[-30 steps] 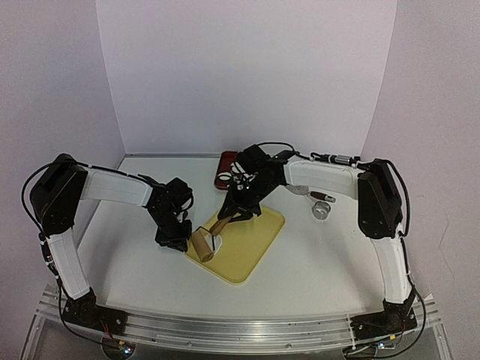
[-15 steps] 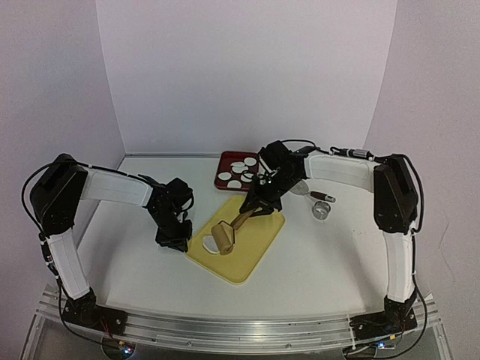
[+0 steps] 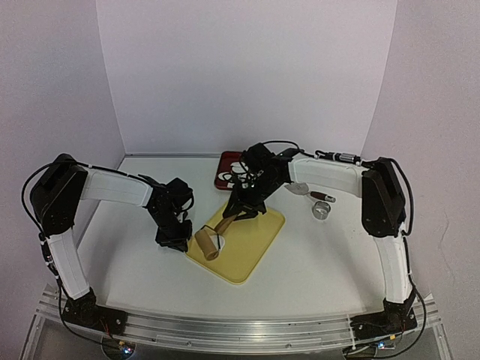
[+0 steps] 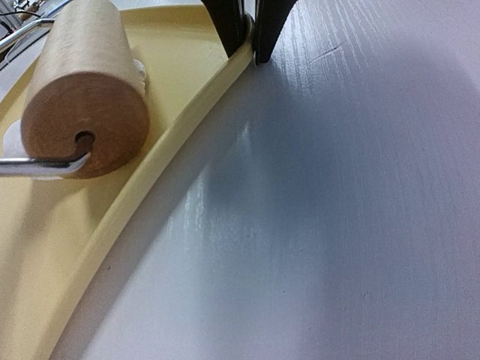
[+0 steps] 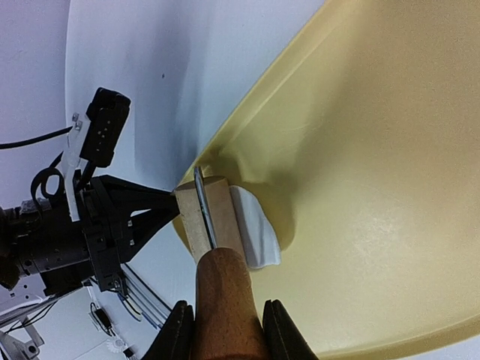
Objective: Roll out the dumpling wrappers from the dough
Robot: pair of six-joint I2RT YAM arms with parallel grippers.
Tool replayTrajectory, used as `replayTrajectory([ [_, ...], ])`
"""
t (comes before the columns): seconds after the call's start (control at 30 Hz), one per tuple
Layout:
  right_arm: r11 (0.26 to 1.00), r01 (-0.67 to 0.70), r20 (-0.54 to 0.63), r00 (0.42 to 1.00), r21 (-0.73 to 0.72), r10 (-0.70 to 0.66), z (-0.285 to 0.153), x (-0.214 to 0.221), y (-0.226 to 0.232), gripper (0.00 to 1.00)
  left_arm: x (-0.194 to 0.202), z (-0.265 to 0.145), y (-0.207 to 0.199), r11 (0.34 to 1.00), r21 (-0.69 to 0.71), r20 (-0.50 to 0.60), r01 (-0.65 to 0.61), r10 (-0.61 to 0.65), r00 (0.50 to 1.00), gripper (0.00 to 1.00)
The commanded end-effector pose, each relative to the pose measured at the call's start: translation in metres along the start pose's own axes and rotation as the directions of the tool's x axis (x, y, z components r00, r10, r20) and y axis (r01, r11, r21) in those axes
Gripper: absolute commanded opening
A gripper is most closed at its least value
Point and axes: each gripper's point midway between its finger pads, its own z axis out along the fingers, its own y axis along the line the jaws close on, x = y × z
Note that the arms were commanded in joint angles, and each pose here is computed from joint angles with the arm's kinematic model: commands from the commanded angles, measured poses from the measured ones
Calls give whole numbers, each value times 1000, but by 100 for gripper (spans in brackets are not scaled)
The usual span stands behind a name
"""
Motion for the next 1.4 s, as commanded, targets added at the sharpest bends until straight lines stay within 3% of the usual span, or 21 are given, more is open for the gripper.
replayTrajectory([
  [0.0,833,-103,-112,975,544,193,-6,56,-167,0,-18,-12,-13,999,35,90,8,-11,996,0],
  [0.17,852,-92,-139,972,515,189,4,56,-160,0,-20,-14,-14,999,37,98,7,-10,995,0],
  [0.47,884,46,-251,964,465,82,47,69,-121,0,-20,-15,-14,999,37,102,5,-9,995,0],
  [0.87,837,-63,-151,973,543,172,0,54,-161,0,-24,-19,-15,999,35,116,-7,3,993,0],
  [1.37,873,25,-239,965,486,106,44,68,-130,0,-29,-14,-21,999,44,111,-27,22,994,0],
])
